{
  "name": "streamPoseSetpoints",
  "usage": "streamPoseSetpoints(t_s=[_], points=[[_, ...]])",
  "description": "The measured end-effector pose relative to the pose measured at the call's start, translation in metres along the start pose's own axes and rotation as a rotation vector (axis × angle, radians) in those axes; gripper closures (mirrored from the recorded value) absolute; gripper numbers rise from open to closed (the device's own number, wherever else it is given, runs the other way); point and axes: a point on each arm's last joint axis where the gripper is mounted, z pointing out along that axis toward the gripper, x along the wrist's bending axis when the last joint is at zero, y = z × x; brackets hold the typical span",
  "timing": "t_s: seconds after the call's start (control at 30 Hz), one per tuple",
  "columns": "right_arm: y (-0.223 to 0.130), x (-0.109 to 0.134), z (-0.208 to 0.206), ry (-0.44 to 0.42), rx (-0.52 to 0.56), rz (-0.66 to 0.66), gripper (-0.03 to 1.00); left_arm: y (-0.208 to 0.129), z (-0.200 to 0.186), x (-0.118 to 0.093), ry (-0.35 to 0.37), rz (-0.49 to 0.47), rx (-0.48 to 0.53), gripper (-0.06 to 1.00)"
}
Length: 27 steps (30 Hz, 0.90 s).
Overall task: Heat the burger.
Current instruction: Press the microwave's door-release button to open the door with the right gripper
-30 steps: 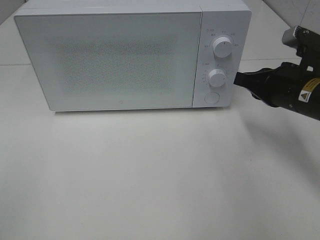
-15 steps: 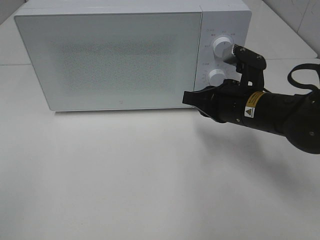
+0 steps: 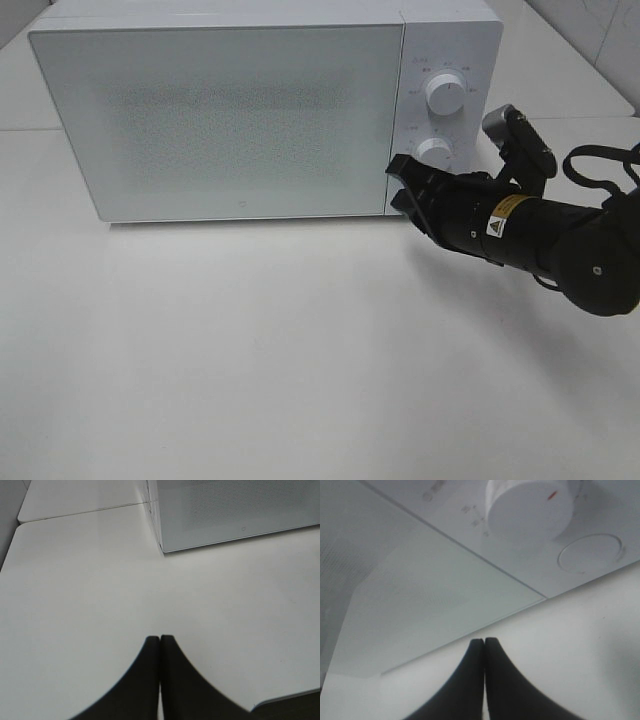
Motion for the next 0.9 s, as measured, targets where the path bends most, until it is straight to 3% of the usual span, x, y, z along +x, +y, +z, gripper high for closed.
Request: streamPoseSetpoints(t_s=[0.2,0.37,0.63,0.9], points=[[0.011,-0.008,-0.001,-0.076,-0.126,0.170,0.97,0.000,0.000,0.000,0.000,0.000,0.000,0.94],[0.014,-0.010,-0.001,-0.097,-0.166,0.256,0.97,0.000,0.000,0.000,0.000,0.000,0.000,0.94],[0.004,-0.025,0.010,-0.097,-0.190,0.365,0.97,0.000,0.000,0.000,0.000,0.000,0.000,0.94],[-0.003,-0.034,0.022,-0.109,-0.175,0.370,0.97,0.000,0.000,0.000,0.000,0.000,0.000,0.94]])
